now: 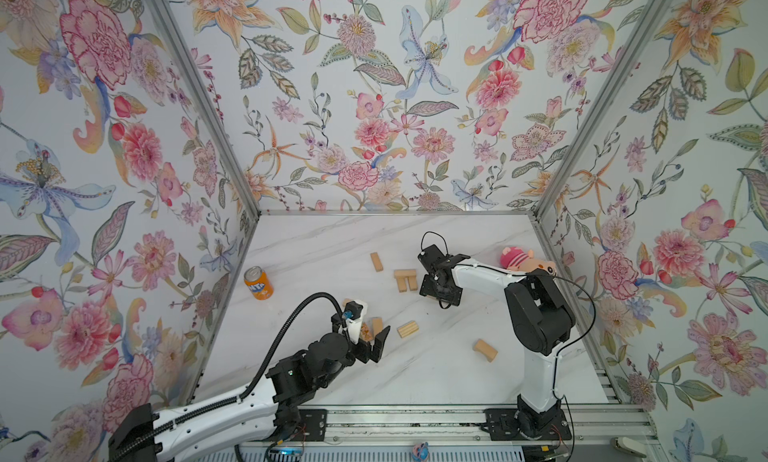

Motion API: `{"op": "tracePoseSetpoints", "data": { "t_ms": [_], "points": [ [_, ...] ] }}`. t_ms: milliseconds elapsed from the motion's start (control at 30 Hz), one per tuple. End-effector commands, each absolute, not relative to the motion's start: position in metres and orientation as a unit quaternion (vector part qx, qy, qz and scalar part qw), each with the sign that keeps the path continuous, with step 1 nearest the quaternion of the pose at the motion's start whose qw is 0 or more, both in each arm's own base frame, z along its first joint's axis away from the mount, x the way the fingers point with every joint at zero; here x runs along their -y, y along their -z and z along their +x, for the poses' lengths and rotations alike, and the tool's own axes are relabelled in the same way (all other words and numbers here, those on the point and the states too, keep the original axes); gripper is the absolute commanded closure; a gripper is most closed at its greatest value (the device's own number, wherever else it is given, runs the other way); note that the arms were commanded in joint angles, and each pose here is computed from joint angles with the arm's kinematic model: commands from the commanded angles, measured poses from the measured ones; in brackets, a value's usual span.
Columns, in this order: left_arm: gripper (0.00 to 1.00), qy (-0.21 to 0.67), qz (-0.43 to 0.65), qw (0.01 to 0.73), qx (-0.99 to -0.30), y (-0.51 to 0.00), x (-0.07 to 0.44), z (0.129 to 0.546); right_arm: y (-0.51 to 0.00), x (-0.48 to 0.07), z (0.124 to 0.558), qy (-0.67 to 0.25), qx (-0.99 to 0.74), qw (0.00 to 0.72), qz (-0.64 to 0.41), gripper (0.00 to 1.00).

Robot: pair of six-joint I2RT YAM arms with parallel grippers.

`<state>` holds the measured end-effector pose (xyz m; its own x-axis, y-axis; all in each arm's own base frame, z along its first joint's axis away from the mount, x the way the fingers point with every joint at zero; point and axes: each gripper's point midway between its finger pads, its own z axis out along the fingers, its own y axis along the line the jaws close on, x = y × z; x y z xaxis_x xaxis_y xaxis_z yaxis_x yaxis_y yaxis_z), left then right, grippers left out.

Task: Build the wood block tower
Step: 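Lower the right gripper and grasp the flat wooden block, then lift the flat block with the right gripper and carry it beside the arch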

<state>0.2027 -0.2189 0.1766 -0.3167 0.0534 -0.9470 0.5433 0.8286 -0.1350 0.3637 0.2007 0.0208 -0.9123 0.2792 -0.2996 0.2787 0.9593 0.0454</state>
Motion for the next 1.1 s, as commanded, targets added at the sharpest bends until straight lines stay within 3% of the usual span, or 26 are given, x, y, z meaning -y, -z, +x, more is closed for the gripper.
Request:
{"op": "tracePoseSetpoints", "data": {
  "t_ms": [0,300,433,1067],
  "points": [
    [0.01,0.217,0.193,0.549,-0.784,-0.17,0.215,0.203,-0.01,-0.196,0.362,0.019,-0.981,0.139,0.133,0.2],
    [0.01,0.218,0.193,0.547,-0.785,-0.17,0.216,0.204,0.0,-0.193,0.353,0.031,-0.986,0.122,0.114,0.2],
    [0.01,0.219,0.192,0.546,-0.785,-0.172,0.216,0.204,-0.002,-0.193,0.353,0.031,-0.986,0.124,0.103,0.29],
    [0.01,0.2,0.189,0.544,-0.793,-0.182,0.214,0.208,-0.068,-0.211,0.355,0.001,-0.982,0.185,0.033,0.3]
  ]
}}
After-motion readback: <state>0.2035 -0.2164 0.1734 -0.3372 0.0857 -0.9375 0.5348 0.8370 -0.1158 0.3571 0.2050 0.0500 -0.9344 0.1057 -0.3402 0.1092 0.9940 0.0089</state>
